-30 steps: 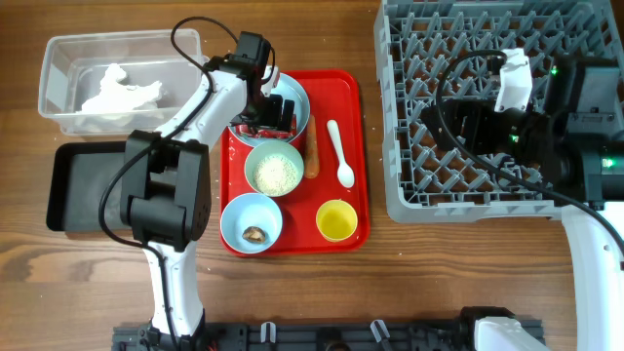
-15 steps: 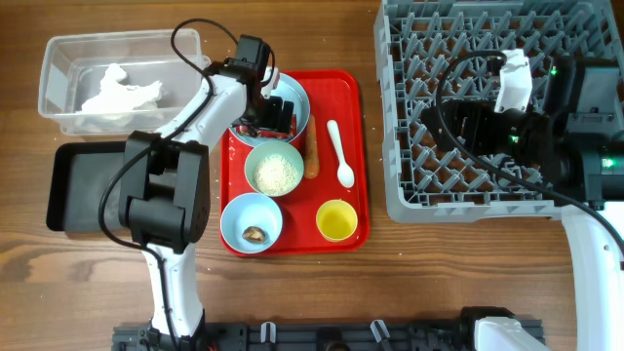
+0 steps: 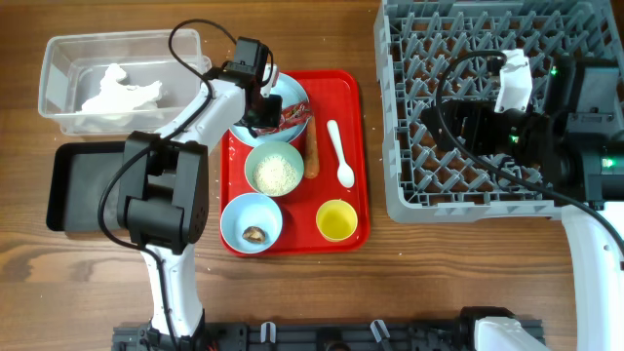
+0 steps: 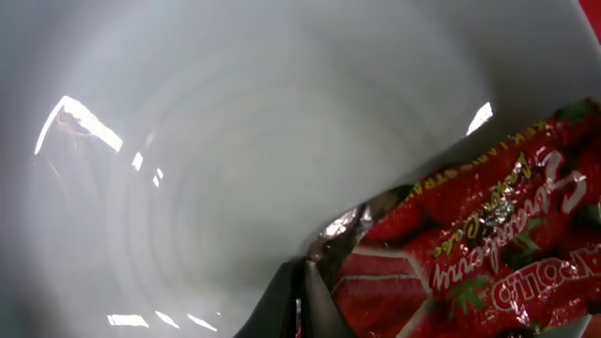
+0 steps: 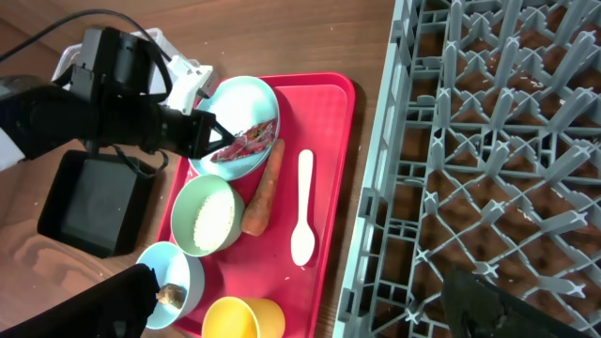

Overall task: Sort waste into correct bins and load items into the dishwasher rack
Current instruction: 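Reach the left gripper to the red snack wrapper on the plate and grasp it, then carry the wrapper with the left gripper and drop it into the clear bin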

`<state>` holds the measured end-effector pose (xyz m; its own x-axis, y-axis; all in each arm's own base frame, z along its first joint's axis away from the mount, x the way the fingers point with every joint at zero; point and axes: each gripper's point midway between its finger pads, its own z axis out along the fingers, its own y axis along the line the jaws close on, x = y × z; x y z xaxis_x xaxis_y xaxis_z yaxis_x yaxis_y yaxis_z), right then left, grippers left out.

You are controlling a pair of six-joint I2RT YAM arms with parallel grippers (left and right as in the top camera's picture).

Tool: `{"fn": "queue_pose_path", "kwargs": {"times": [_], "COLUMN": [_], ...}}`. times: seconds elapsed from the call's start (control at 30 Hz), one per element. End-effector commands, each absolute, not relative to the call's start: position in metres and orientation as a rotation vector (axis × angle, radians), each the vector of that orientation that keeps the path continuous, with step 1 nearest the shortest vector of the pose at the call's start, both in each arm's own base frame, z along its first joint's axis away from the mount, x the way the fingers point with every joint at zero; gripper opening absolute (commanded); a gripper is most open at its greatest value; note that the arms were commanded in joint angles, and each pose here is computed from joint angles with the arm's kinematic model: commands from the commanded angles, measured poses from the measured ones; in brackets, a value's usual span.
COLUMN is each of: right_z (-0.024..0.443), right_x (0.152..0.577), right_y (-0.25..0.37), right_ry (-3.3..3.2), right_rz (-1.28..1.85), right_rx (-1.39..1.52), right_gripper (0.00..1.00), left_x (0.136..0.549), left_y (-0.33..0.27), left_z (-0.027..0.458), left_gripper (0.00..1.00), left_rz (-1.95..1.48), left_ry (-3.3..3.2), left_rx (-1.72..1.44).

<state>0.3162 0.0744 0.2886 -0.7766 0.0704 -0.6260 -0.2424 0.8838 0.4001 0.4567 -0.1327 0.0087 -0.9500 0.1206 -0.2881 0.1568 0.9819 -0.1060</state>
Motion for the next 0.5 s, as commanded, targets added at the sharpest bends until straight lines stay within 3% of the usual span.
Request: {"fn": "queue_pose_path", "kwargs": {"times": [0.0,0.07,0.1,0.13,0.2,0.27,0.47], "right_z": [0.297,0.297,0.297,0.297,0.297,0.297,0.296], "right_x": [0.317,0.317,0.317,0.317,0.317,0.317,0.316], "right_y": [0.072,0.072,0.072,0.072,0.072,0.072,0.072], "right_ry": [2.363,2.363,2.363,2.363,2.363,2.363,2.367], "right_rz": [0.597,0.597,0.597,0.597,0.597,0.597,0.599], "right_rx": [-0.131,-0.131,-0.131,-0.131,-0.131,-0.131,-0.128], "right_gripper": [1.00,0.99,1.00,1.00,1.00,1.00,1.00], "left_x": [0.470,0.474,0.474,0.473,0.467,0.461,0.451], "left_y": [-0.123,-0.130,-0.134,-0.139,-0.154,-0.167,-0.183], "left_z": [0.021,0.042,0.050,0.057,0.067,0.066,0.040], "left_gripper": [0.04,0.04,0.09,0.21,0.57,0.73,0.77], "left_rz": [-0.239,-0.294,-0.316,-0.338,-0.369,-0.366,-0.293], "left_ry": [2.826,2.783,2.764,2.749,2.719,2.700,2.696], "left_rx": [0.035,0.090,0.132,0.183,0.325,0.467,0.712]}}
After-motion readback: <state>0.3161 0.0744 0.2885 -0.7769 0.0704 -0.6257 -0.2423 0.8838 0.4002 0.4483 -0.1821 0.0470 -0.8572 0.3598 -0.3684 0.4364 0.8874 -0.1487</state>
